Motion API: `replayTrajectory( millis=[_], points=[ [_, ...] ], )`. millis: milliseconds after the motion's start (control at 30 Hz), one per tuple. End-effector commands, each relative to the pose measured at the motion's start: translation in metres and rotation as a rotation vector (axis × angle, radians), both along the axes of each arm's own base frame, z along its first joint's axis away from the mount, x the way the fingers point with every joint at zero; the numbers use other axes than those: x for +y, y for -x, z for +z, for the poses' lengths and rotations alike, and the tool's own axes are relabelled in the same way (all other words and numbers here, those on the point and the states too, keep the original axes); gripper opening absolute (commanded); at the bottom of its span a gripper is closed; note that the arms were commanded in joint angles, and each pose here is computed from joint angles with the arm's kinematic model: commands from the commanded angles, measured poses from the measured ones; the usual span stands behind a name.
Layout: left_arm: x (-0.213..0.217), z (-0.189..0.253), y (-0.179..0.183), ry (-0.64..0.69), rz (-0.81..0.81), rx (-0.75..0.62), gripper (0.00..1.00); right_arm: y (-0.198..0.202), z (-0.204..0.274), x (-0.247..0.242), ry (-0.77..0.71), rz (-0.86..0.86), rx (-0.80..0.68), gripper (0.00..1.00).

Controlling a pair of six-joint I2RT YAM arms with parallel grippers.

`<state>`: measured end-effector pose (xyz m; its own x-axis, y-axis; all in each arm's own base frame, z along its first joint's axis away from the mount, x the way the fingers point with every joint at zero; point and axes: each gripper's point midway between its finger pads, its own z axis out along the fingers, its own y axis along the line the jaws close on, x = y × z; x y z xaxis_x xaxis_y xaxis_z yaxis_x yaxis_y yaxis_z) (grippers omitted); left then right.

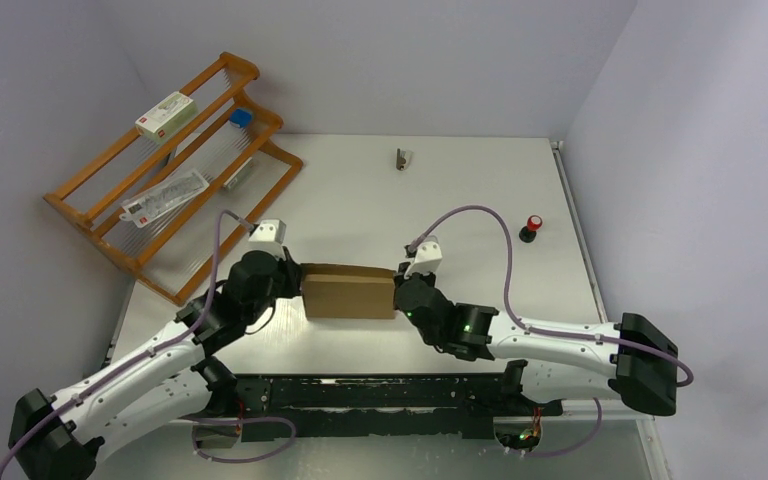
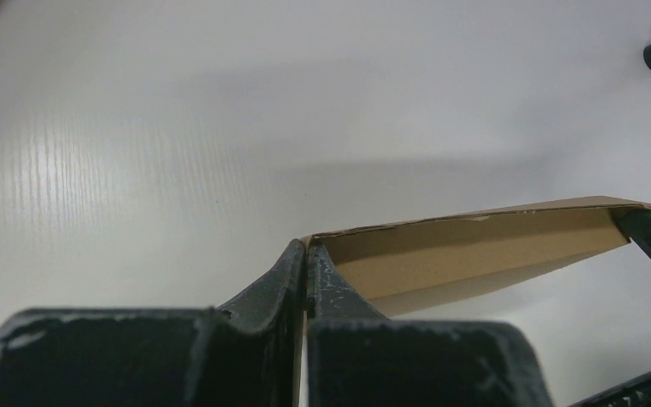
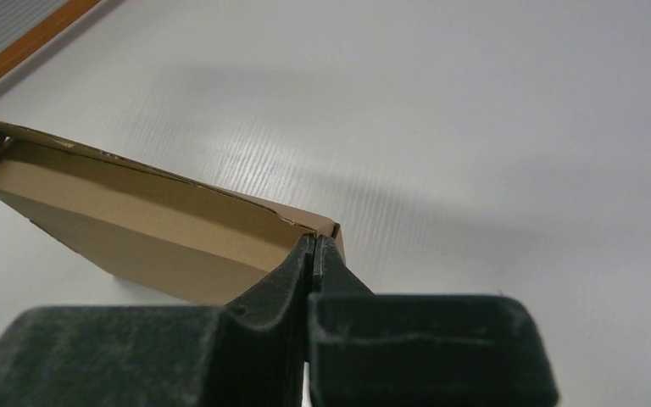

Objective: Fold the paper box

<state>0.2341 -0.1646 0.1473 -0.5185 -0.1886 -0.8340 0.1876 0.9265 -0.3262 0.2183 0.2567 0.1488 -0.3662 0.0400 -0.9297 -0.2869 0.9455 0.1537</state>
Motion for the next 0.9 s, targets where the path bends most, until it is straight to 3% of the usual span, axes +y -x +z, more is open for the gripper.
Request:
replayTrajectory(
  millis=[0,233,533,867],
  points=[
    [-0.018,-0.009,0.006,0.0,-0.063,-0.022,0.05,0.004,-0.003,0.004,-0.027,0.035,-0.022,0.0],
    [-0.004,-0.014,0.012,-0.075,-0.046,-0.048,0.05,0.01,-0.004,0.004,-0.045,0.082,-0.031,0.0],
    [-0.027,-0.053,0.048,0.031,-0.149,0.083,0.05,0.022,-0.014,0.001,-0.097,0.13,-0.003,0.01],
    [-0.042,-0.044,0.057,0.056,-0.16,0.052,0.05,0.025,-0.001,0.009,-0.151,0.184,-0.042,0.05]
  ],
)
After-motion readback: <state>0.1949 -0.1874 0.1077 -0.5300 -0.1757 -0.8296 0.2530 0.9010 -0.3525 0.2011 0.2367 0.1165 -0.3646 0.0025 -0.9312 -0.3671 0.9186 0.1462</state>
